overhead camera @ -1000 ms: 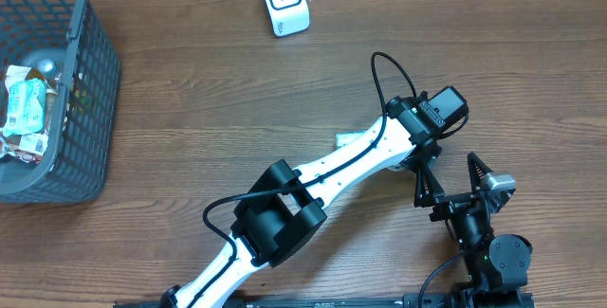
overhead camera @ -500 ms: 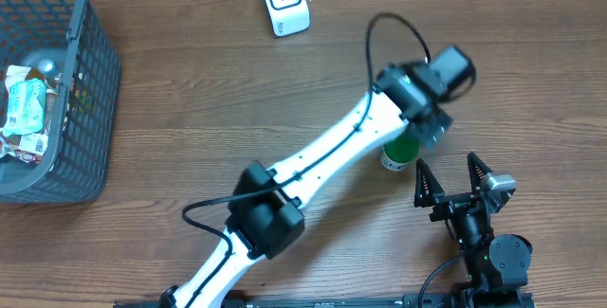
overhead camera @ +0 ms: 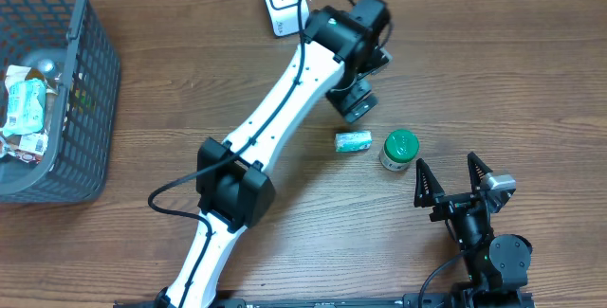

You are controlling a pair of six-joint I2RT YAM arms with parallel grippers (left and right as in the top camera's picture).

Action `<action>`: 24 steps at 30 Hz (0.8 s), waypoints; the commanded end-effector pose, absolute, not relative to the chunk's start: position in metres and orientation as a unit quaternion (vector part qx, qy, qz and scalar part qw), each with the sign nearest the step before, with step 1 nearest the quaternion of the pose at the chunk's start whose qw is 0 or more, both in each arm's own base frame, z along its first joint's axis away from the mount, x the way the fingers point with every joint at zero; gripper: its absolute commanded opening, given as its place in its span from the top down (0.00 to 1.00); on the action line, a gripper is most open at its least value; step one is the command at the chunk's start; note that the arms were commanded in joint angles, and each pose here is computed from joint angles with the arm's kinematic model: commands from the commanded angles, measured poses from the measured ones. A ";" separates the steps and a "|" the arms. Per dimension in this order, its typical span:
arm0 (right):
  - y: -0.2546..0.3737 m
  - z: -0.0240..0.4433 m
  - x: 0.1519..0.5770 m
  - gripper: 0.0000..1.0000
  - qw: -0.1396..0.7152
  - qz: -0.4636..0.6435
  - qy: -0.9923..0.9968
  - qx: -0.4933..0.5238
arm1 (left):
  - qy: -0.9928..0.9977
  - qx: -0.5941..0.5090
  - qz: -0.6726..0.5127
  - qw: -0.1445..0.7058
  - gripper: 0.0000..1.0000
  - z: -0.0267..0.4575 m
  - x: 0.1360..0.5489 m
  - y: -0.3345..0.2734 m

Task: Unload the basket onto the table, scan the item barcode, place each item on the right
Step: 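Move the left gripper to the Kleenex tissue pack and grasp it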

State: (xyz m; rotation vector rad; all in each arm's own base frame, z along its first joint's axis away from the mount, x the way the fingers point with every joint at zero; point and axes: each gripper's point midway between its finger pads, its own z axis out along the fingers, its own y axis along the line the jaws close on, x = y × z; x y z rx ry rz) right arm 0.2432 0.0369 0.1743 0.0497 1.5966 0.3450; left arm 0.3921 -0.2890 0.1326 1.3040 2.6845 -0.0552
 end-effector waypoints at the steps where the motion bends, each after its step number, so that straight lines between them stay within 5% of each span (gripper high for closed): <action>1: 0.034 0.172 0.244 0.00 0.686 0.149 0.711 0.029 | 0.870 0.485 -0.084 0.034 0.02 0.112 0.373 -0.294; 17: 0.034 0.172 0.244 0.00 0.686 0.149 0.711 0.029 | 0.841 0.533 -0.094 -0.026 0.02 0.039 0.333 -0.305; 21: 0.034 0.172 0.244 0.00 0.686 0.149 0.711 0.029 | 0.840 0.534 -0.093 -0.035 0.19 0.032 0.325 -0.306; 24: 0.034 0.172 0.244 0.00 0.686 0.149 0.711 0.029 | 0.841 0.532 -0.092 -0.039 0.44 0.030 0.324 -0.305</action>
